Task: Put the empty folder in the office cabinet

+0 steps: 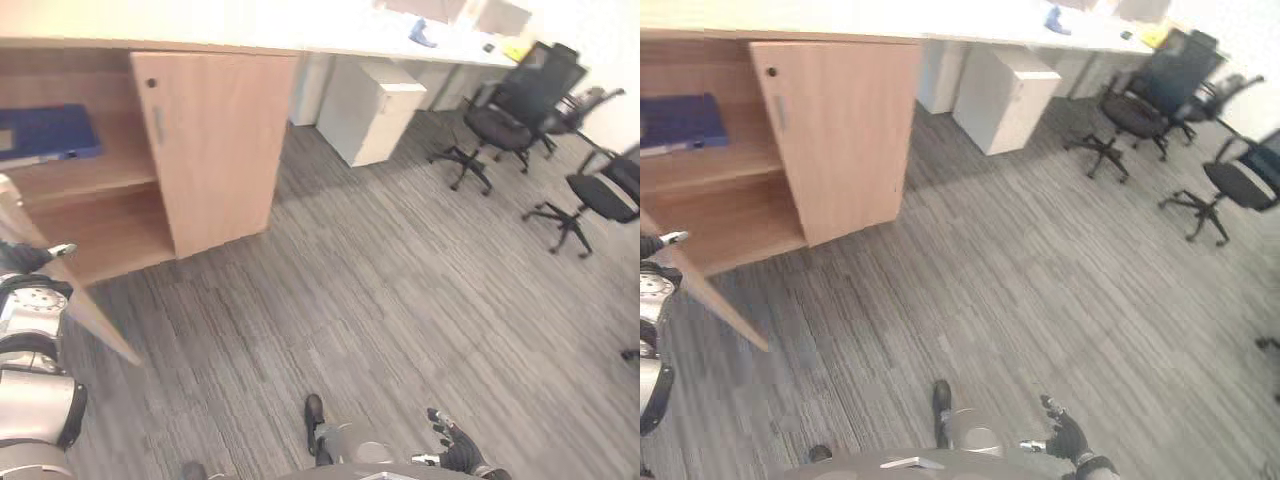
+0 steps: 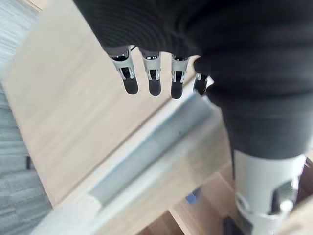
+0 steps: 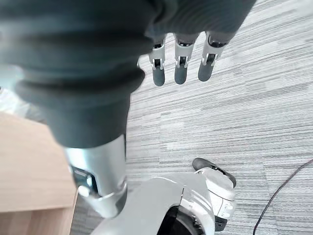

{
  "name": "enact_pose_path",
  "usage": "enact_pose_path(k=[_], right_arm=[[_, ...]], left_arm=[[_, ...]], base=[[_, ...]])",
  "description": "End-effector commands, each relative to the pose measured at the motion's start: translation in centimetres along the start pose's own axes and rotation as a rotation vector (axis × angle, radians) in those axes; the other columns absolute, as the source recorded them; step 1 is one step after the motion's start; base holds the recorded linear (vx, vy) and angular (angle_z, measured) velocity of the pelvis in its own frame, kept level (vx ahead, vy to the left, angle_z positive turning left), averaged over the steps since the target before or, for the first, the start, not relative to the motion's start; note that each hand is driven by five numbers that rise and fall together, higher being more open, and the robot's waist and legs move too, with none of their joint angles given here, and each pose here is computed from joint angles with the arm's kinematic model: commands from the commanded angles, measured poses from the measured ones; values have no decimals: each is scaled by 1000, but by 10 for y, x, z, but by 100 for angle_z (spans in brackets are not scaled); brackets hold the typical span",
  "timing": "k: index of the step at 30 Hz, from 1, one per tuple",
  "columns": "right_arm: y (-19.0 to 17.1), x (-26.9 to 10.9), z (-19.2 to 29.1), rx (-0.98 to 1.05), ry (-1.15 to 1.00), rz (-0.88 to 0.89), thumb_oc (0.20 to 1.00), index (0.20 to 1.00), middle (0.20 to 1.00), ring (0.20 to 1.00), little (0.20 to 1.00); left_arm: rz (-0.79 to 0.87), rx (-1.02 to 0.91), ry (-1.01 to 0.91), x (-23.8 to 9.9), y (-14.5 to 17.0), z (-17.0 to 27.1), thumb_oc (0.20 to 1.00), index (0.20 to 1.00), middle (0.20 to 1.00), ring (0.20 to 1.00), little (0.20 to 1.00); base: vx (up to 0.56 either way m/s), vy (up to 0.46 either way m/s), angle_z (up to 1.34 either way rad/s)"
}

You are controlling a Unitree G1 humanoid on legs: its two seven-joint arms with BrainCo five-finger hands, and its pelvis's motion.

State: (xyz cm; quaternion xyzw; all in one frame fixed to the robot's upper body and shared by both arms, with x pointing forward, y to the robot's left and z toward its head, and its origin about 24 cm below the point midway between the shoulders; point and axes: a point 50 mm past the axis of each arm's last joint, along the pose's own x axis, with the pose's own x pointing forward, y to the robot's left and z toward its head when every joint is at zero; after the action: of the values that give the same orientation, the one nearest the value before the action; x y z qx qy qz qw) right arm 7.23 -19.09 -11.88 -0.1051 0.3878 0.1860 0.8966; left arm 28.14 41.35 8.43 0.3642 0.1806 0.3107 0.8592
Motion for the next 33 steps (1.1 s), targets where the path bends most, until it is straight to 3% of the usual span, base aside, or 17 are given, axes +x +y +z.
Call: enact_pose_path(k=[1, 4, 12, 16, 21, 24, 26, 27, 28, 29, 30, 33], right_arm=[[-21, 3, 16, -142, -33, 5, 1000, 1000, 1000, 1000, 1000], [-33, -5, 7, -169, 13, -18, 1000, 1000, 1000, 1000, 1000], [-49, -13, -4, -197, 74, -61, 1000, 1000, 1000, 1000, 1000], [-57, -15, -10, -191, 103, -111, 1000, 1000, 1000, 1000, 1000], [-58, -14, -25, -181, 175, -167, 1000, 1000, 1000, 1000, 1000], [-54, -7, -28, -188, 212, -154, 1000, 1000, 1000, 1000, 1000], [-54, -7, -28, -191, 213, -154, 1000, 1000, 1000, 1000, 1000], [-56, 2, -23, -219, 225, -154, 1000, 1000, 1000, 1000, 1000], [-56, 2, -24, -220, 226, -154, 1000, 1000, 1000, 1000, 1000], [-59, 8, -20, -236, 237, -160, 1000, 1000, 1000, 1000, 1000], [-59, 8, -20, -236, 237, -160, 1000, 1000, 1000, 1000, 1000], [-63, 17, -9, -257, 217, -179, 1000, 1000, 1000, 1000, 1000]], left_arm=[[8, -12, -181, 10, 15, 49, 1000, 1000, 1000, 1000, 1000], [42, -22, -208, 13, 22, 65, 1000, 1000, 1000, 1000, 1000], [255, -30, -164, 18, 79, 68, 1000, 1000, 1000, 1000, 1000], [224, 6, -137, 17, 71, 56, 1000, 1000, 1000, 1000, 1000], [-23, -72, -68, 1, -7, 18, 1000, 1000, 1000, 1000, 1000], [-275, -33, 91, -39, -69, -52, 1000, 1000, 1000, 1000, 1000], [-276, -34, 94, -39, -69, -53, 1000, 1000, 1000, 1000, 1000], [-412, -55, 250, -81, -103, -104, 1000, 1000, 1000, 1000, 1000], [-413, -56, 251, -82, -103, -104, 1000, 1000, 1000, 1000, 1000], [-528, -53, 343, -118, -127, -133, 1000, 1000, 1000, 1000, 1000], [-528, -53, 343, -118, -127, -133, 1000, 1000, 1000, 1000, 1000], [-672, -79, 518, -176, -151, -173, 1000, 1000, 1000, 1000, 1000]], base=[[91, -17, -51], [134, -67, -48], [49, -74, -21], [-18, -58, 21], [-29, -40, 41], [-31, -84, 34], [-13, -87, 28], [-25, -115, 31], [-51, -184, 39], [-24, -71, 16], [-32, -101, 17], [-25, -88, 20]])
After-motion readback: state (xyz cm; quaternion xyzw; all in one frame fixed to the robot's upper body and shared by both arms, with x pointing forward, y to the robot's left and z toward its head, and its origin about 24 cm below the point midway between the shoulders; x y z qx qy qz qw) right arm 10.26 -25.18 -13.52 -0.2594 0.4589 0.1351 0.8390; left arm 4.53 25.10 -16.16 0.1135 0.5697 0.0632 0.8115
